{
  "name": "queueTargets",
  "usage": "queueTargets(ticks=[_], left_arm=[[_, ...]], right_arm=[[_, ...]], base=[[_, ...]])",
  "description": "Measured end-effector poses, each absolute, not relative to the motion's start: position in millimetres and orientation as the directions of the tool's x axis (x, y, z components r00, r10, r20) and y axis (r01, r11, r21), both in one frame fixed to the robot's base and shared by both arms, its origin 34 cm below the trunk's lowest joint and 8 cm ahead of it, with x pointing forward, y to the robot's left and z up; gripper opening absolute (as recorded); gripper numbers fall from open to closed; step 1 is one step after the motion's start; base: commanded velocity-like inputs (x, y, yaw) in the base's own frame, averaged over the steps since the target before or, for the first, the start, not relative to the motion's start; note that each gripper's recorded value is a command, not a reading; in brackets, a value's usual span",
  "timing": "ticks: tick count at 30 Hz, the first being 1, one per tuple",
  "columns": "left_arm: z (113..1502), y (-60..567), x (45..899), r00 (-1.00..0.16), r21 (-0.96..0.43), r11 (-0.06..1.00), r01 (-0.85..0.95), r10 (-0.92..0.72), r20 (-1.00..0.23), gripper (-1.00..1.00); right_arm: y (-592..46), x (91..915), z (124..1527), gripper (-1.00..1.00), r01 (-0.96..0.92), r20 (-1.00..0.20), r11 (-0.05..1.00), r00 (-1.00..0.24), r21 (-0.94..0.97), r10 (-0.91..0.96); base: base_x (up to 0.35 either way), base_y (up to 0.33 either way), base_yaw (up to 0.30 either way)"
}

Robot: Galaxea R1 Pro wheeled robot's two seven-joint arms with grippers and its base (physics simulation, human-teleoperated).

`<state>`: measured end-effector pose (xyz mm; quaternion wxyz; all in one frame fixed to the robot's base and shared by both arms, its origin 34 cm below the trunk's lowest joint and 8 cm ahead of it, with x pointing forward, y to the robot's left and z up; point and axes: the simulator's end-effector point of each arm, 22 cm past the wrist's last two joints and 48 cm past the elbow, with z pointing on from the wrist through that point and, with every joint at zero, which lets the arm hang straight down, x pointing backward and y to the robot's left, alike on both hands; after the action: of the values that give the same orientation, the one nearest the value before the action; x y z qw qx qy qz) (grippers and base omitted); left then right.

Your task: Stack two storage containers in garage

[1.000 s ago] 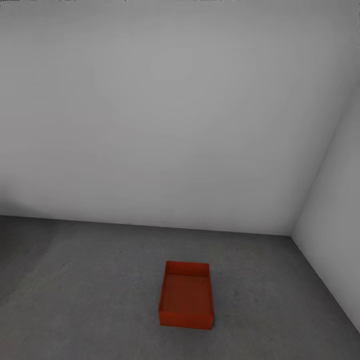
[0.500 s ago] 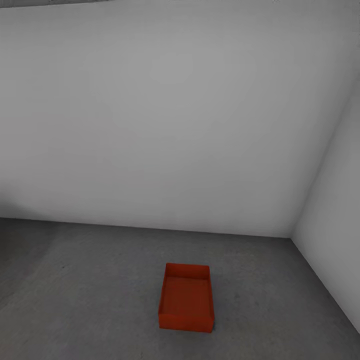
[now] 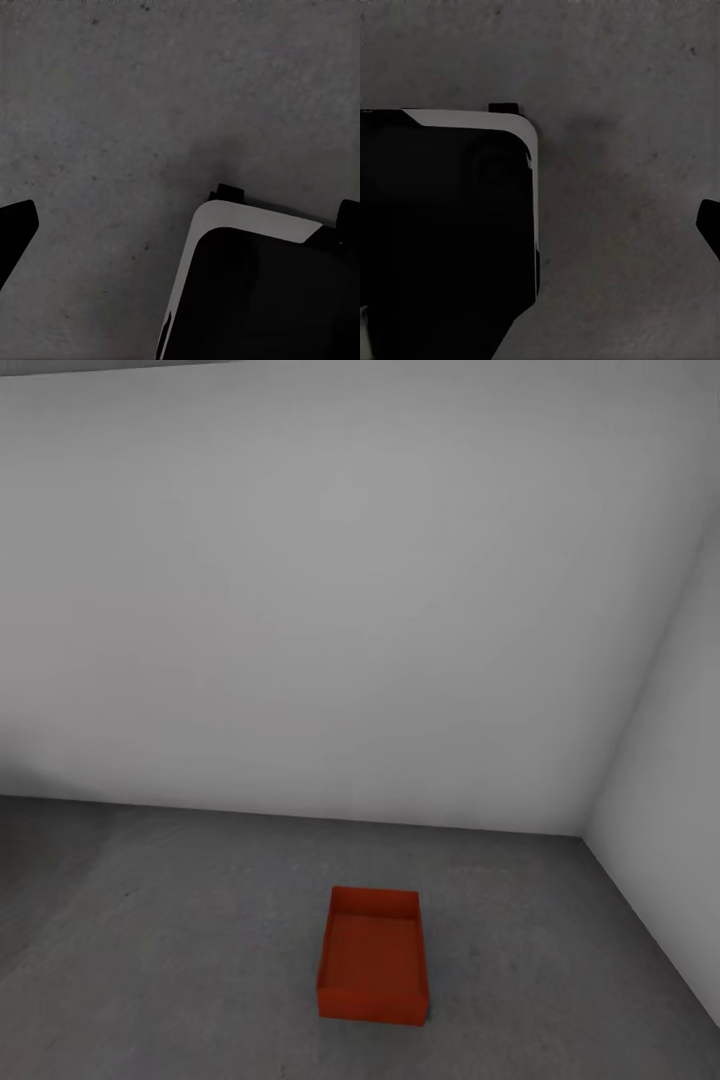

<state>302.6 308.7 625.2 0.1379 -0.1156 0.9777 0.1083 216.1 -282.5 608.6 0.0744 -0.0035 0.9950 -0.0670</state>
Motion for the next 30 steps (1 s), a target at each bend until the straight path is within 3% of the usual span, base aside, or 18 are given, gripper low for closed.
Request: queueTargets(ticks=[16,22,30], left_arm=[[623.7,301.2,300.3,-0.934,0.162,0.951,-0.265,-0.212,-0.287,1.0],[618.6,264.8,301.3,-0.94,-0.003,0.974,-0.226,-0.219,-0.263,1.0],[618.1,255.4,299.3,-0.943,-0.047,0.977,-0.208,-0.213,-0.257,1.0]], right_arm=[[-284.8,216.8,608.7,1.0,-0.009,-0.149,0.991,-0.988,-0.136,-0.03],[-283.6,217.2,608.8,1.0,-0.008,-0.151,0.991,-0.988,-0.135,-0.028],[-284.6,217.4,608.9,1.0,0.008,-0.154,0.991,-0.988,-0.135,-0.013]], base=[[0.0,0.0,0.0],[0.0,0.0,0.0],[0.0,0.0,-0.097]])
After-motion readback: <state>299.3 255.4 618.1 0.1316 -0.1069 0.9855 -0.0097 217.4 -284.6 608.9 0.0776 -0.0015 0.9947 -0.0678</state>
